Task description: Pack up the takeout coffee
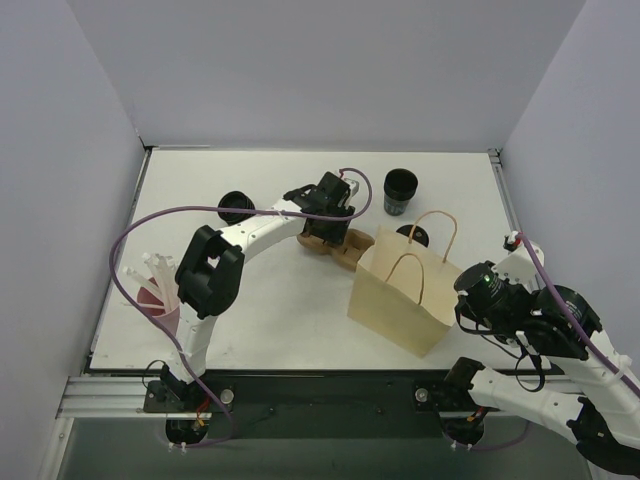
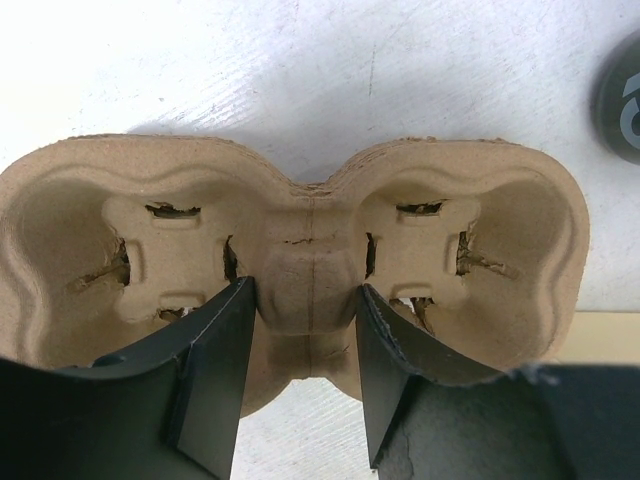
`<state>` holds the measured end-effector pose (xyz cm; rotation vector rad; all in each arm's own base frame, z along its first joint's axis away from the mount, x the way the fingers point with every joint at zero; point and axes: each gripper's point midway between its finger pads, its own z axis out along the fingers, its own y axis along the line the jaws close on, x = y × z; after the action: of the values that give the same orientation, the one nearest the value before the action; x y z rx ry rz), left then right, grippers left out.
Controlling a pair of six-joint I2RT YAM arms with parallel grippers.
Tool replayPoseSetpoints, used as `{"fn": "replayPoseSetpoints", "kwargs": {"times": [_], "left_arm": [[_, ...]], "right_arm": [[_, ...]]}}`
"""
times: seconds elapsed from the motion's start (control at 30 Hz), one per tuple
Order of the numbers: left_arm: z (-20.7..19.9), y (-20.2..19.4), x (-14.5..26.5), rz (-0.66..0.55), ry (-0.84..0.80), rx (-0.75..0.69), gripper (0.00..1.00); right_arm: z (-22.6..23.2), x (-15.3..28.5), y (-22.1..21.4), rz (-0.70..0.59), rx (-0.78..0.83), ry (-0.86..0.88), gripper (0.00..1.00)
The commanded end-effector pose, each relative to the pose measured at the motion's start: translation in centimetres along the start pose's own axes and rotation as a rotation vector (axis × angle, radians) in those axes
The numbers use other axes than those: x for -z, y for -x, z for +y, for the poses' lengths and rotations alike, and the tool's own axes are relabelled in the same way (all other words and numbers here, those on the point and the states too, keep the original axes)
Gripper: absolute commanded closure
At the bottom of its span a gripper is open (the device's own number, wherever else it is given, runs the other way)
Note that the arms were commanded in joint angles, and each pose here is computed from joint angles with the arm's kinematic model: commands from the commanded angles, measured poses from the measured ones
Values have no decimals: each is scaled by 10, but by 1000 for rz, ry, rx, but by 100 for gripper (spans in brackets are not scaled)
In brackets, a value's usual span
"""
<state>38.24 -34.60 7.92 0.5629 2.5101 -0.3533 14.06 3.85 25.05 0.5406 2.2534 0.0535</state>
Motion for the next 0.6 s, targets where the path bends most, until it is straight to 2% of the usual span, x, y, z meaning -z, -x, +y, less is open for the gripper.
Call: {"fn": "replayPoseSetpoints", "kwargs": {"times": [0.0, 0.23, 0.43, 0.57], "left_arm": [[-8, 45, 41, -137, -38, -5, 56], [7, 75, 78, -261, 48, 10, 53], [21, 49, 50, -177, 53, 43, 51], [22, 53, 48, -166, 36, 56, 48]], "right_arm": [[-35, 4, -11, 45, 89, -114, 99], [-35, 2, -13, 49, 77, -118, 99], [-33, 0, -16, 54, 73, -118, 99], [-31, -1, -14, 48, 76, -118, 99]]}}
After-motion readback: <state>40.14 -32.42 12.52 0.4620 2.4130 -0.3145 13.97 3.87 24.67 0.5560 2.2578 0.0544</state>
